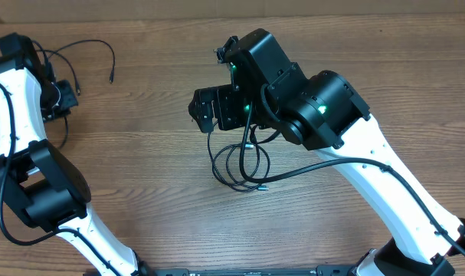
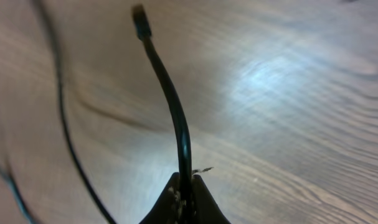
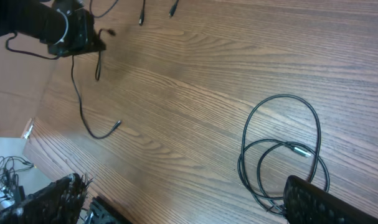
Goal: Untangle cables
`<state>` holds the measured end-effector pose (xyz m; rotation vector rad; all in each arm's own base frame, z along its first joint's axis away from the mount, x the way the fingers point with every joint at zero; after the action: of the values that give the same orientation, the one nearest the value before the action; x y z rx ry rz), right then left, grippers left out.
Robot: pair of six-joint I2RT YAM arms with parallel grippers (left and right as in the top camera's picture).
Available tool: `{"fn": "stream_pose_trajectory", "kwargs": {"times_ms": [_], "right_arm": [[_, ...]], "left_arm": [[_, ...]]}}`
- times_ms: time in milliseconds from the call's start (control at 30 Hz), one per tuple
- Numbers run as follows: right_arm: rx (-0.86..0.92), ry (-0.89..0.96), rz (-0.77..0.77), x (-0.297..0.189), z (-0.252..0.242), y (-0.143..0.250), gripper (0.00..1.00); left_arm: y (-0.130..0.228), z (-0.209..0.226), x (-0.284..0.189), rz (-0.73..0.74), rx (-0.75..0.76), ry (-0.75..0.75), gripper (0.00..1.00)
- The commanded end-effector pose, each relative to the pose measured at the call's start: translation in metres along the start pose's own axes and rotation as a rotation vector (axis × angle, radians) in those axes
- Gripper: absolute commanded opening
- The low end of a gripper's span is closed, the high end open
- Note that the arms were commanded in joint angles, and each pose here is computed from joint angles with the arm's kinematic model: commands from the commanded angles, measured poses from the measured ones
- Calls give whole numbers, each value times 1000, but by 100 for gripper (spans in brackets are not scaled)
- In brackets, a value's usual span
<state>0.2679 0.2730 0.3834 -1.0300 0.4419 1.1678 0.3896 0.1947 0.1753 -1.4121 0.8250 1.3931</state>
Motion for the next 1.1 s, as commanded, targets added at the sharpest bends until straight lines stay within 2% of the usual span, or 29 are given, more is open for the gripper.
{"fn": "stream_pose_trajectory", "kwargs": {"times_ms": [0,167,200,300,367,433,500,533,600,700,833,900,967,1067], "right_arm": [[2,5,-17,-3,0,-3,100],[3,17,-4,-3,-2,-1,100],[3,17,-4,-3,-2,-1,100],[3,16,-5,-3,-2,-1,100],[3,16,-6,-2,-2,-1,100],[3,14,-8,-2,-1,-2,100],[2,12,-10,-1,-1,-3,100],[2,11,-11,0,-1,-3,100],[2,10,-12,0,-1,-3,100],[2,12,-11,0,-1,-3,100],[4,22,1,0,-3,-1,100],[4,24,3,0,-3,0,100],[4,20,0,0,-2,-1,100],[3,15,-8,0,-1,-2,100]], "left_arm": [[9,30,2,42,-218,-147,4],[18,63,2,59,-309,-252,6],[20,70,2,62,-322,-262,19],[25,90,4,70,-356,-273,42],[30,103,5,73,-388,-276,84],[33,113,5,76,-411,-279,100],[37,122,6,81,-427,-286,100],[39,126,6,81,-436,-288,92],[42,136,6,81,-461,-291,87],[50,151,7,89,-503,-299,88],[65,175,11,101,-563,-322,98],[72,186,13,104,-606,-325,98],[81,196,17,113,-641,-325,91],[94,207,26,134,-675,-327,91]]}}
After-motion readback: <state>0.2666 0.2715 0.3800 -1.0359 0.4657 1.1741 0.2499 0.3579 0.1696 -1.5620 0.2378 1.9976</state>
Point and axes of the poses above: each gripper's point midway between its finger pads, its own x axis out along the fingers, its own z axis along the line the jaws close on, y = z × x, the point moved 7 cm from there along -x, back along the fingers, and after that the axes turned 11 degrees about x, right-handed, at the moved point
